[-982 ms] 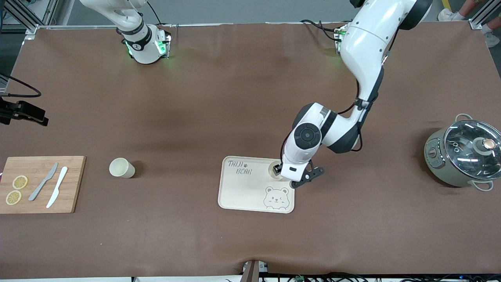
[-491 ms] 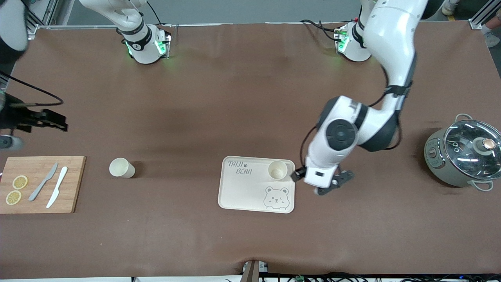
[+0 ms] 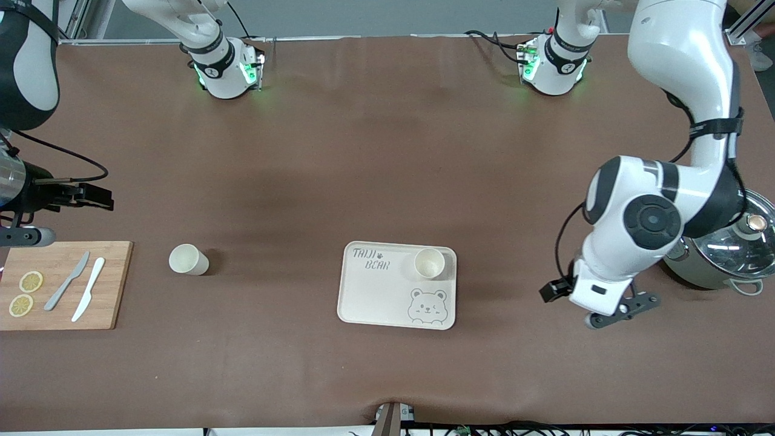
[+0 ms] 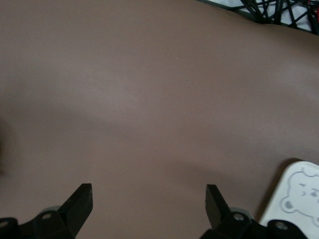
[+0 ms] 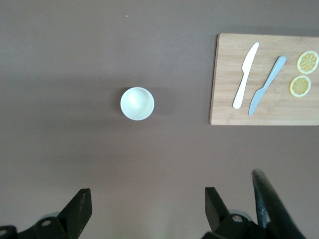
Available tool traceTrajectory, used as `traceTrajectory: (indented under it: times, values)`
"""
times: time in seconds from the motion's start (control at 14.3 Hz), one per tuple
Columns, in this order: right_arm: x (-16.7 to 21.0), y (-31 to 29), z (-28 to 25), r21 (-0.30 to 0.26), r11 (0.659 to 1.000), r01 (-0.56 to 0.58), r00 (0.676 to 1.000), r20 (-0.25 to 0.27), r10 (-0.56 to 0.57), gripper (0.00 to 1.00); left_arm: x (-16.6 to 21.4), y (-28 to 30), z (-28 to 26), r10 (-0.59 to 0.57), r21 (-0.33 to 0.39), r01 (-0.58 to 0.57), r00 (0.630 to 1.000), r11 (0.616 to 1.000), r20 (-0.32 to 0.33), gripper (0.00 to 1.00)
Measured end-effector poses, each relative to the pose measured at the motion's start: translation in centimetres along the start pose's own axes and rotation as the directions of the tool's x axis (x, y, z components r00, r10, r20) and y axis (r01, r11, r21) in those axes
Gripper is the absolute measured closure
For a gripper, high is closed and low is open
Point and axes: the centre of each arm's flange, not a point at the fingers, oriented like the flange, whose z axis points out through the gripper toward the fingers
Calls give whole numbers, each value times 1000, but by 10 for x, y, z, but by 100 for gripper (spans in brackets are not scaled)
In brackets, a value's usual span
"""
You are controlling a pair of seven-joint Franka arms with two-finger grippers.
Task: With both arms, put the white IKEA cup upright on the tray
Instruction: 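Raise the left gripper away while the right gripper reaches the other cup, then lower the right gripper over the second white cup's rim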
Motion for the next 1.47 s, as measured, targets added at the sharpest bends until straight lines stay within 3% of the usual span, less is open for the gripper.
traceTrajectory:
  times: [0.14,0.35,0.56,0.7,0.91,1.05,1.26,1.47]
  values:
    - [15,6,15,-18,999,42,999,-30,-42,0,8,-28,-15,100,12,-101,995,995,20,0]
    - [32,41,46,-23,998,66,996,-65,-68,0,19,-68,-31,225,-66,-221,973,973,53,0]
    - [41,52,75,-21,997,70,992,-108,-72,0,21,-73,-29,244,-89,-239,968,967,61,0]
    - [46,47,97,13,998,66,989,-133,-64,0,22,-77,-30,234,-96,-228,970,969,62,0]
    - [50,48,128,29,998,60,986,-158,-55,0,26,-111,-61,179,-165,-161,979,973,100,0]
    - [54,48,150,24,996,82,983,-166,-77,0,8,-130,-118,202,-164,-178,969,970,144,0]
    - [57,47,178,18,994,108,980,-171,-104,0,-38,-142,-213,283,-169,-259,949,951,137,0]
    - [56,45,193,18,991,130,979,-160,-126,0,-85,-127,-261,360,-172,-335,922,926,143,0]
